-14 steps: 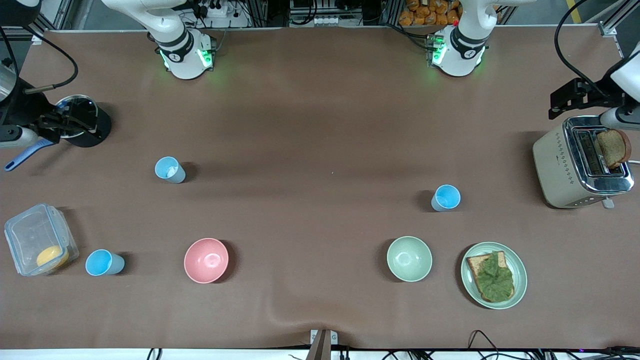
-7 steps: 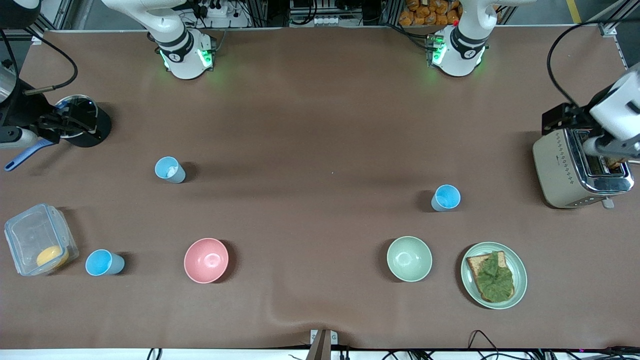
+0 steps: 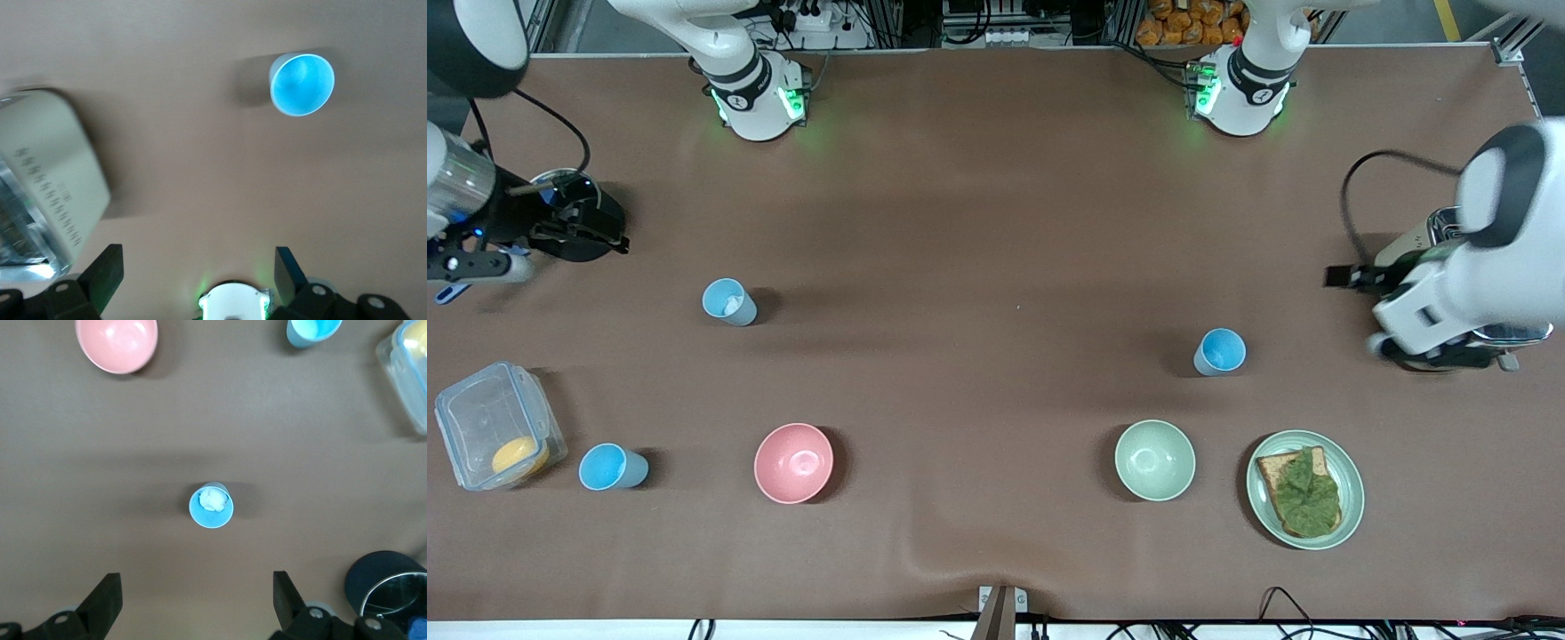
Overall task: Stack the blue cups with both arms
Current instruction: 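Reach the right gripper and the left gripper toward the two blue cups, then grasp a blue cup with the right gripper while the left gripper grasps another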
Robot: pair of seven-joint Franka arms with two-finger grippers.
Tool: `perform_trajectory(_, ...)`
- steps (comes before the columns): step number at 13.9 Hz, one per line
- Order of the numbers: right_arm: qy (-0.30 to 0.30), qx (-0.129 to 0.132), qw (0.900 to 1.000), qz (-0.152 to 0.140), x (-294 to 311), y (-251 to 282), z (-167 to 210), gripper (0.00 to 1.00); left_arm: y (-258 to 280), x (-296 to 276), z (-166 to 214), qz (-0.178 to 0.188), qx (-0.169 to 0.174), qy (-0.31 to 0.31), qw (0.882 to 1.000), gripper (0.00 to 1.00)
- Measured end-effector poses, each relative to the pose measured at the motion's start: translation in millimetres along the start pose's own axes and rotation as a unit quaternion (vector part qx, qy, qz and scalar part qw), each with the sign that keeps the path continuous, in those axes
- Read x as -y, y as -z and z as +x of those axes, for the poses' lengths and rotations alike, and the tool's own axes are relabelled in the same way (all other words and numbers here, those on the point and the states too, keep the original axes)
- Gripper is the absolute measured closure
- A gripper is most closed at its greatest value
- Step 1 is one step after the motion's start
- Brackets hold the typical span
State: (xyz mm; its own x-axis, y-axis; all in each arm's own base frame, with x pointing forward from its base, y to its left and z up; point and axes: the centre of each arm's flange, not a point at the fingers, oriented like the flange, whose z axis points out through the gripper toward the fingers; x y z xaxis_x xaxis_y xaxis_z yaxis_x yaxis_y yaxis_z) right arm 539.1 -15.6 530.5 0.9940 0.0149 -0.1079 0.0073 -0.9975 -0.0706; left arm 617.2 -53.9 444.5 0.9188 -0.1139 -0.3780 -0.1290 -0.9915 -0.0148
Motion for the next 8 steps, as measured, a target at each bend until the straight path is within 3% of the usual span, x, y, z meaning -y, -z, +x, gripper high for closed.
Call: perform_trajectory(8,0.012,-0.008,1.000,-0.004,-40,-161,-9,0.04,-107,-25,40,-0.007,-0.076,0.043,0.996,0.00)
